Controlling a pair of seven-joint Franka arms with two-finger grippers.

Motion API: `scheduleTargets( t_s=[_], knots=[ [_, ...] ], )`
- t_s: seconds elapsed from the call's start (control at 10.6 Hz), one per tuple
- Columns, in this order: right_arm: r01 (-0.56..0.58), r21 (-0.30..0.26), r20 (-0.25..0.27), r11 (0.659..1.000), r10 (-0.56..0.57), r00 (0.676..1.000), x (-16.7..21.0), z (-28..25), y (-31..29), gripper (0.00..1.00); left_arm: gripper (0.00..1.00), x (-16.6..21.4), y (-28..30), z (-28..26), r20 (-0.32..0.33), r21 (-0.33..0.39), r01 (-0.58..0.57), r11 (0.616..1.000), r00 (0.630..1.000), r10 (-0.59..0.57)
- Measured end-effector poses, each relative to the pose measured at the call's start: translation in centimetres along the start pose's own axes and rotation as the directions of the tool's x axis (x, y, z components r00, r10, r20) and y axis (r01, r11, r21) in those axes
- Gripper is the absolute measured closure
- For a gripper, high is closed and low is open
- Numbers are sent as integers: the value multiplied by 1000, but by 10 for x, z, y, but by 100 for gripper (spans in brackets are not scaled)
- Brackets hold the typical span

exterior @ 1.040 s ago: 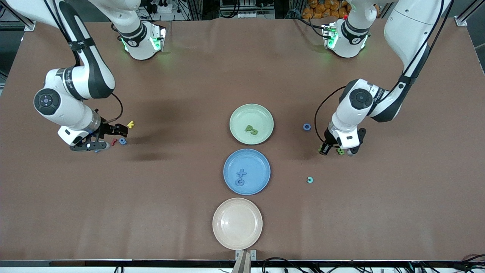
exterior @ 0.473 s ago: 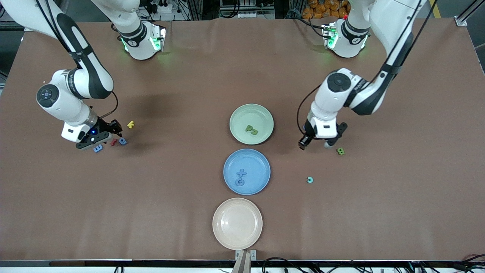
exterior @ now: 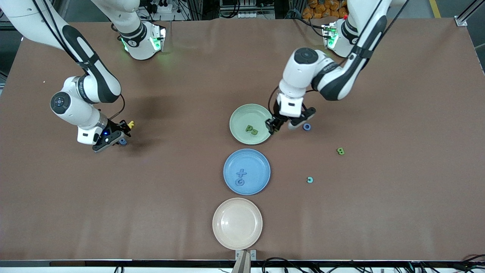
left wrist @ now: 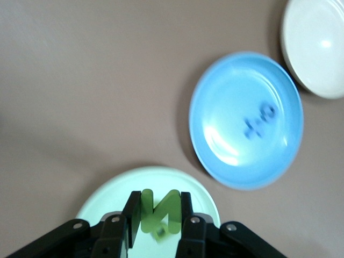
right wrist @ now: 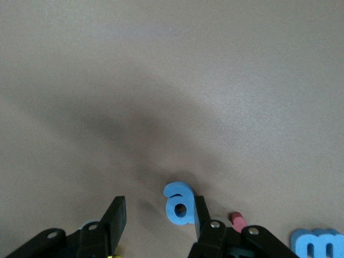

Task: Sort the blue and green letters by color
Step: 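Drop the N on the green plate while the right gripper grasps a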

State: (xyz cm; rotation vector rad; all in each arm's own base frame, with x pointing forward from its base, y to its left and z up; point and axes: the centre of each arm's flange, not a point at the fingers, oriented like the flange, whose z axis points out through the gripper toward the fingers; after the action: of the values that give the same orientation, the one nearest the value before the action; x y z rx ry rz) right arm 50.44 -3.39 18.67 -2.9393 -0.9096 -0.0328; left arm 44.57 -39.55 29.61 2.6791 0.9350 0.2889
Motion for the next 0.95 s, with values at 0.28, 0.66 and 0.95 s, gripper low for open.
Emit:
scheduleTargets(
  t_s=[0.28,0.66,0.95],
  knots=[
    [17,-3,-6,1000,-17,1000,1,0,1,42,67,-64,15,-15,26,-33,-66,997,997,67],
    [29,-14,-12,999,-29,1000,1,2,5,45,67,-127,7,-6,69,-2,-140,990,988,140],
    [21,-27,-10,999,-21,1000,-8,10,19,49,67,-131,-2,15,80,31,-163,986,984,160]
  ],
)
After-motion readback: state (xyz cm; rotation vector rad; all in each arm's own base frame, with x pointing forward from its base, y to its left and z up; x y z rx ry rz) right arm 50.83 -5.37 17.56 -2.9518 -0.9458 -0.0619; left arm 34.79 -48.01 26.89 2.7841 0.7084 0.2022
